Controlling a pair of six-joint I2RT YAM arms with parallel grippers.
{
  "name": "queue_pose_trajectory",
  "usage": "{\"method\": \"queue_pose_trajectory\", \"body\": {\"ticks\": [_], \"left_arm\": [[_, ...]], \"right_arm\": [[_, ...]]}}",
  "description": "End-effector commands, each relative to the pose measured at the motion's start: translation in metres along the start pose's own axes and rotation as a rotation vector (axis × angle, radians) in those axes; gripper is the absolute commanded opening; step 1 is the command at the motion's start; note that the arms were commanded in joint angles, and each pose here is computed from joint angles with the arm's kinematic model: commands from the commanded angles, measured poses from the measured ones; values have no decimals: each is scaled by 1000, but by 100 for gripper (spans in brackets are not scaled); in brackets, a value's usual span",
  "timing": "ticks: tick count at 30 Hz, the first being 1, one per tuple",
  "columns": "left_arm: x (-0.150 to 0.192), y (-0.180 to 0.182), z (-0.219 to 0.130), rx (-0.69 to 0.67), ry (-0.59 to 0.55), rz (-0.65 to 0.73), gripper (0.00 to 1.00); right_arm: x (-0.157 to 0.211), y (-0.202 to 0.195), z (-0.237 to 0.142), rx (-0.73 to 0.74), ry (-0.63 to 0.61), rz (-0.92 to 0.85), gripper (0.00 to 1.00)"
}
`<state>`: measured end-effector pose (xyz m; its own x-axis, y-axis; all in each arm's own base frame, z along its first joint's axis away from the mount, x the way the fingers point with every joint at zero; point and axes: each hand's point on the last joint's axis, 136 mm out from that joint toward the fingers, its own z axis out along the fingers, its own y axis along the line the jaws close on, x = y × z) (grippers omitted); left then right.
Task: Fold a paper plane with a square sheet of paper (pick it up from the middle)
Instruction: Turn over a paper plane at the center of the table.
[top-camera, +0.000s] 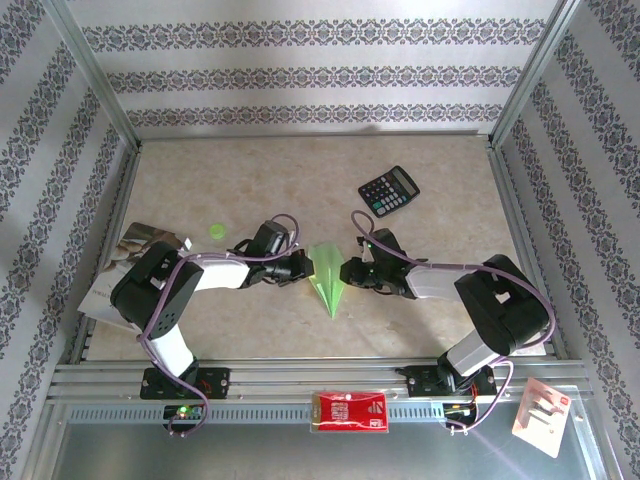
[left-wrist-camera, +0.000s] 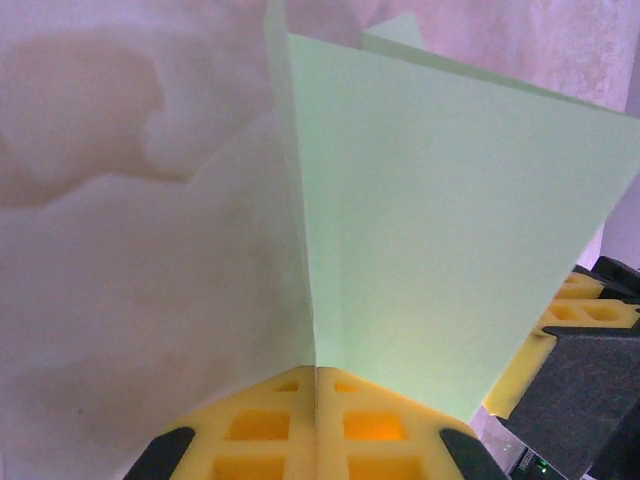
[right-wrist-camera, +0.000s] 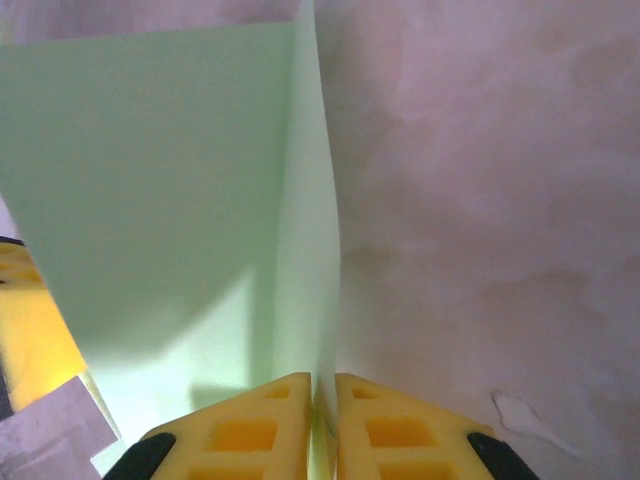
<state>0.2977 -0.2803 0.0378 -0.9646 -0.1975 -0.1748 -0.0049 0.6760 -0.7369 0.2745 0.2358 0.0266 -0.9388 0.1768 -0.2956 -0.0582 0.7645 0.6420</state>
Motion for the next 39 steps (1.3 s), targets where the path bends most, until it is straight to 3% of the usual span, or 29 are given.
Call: {"method": "queue_pose_trajectory", "body": {"ticks": [1, 12, 23, 39], "left_arm": [[8, 17, 6, -49, 54, -1, 5], [5, 33, 9, -95, 52, 15, 16], [-4, 10, -4, -61, 46, 63, 26], [-13, -8, -25, -7, 8, 69, 44]], "right_arm": [[-13, 2, 6, 7, -35, 8, 14], [2, -19, 4, 57, -19, 24, 19], [10, -1, -12, -1, -62, 61, 19], [-3, -6, -18, 14, -84, 55, 37]]}}
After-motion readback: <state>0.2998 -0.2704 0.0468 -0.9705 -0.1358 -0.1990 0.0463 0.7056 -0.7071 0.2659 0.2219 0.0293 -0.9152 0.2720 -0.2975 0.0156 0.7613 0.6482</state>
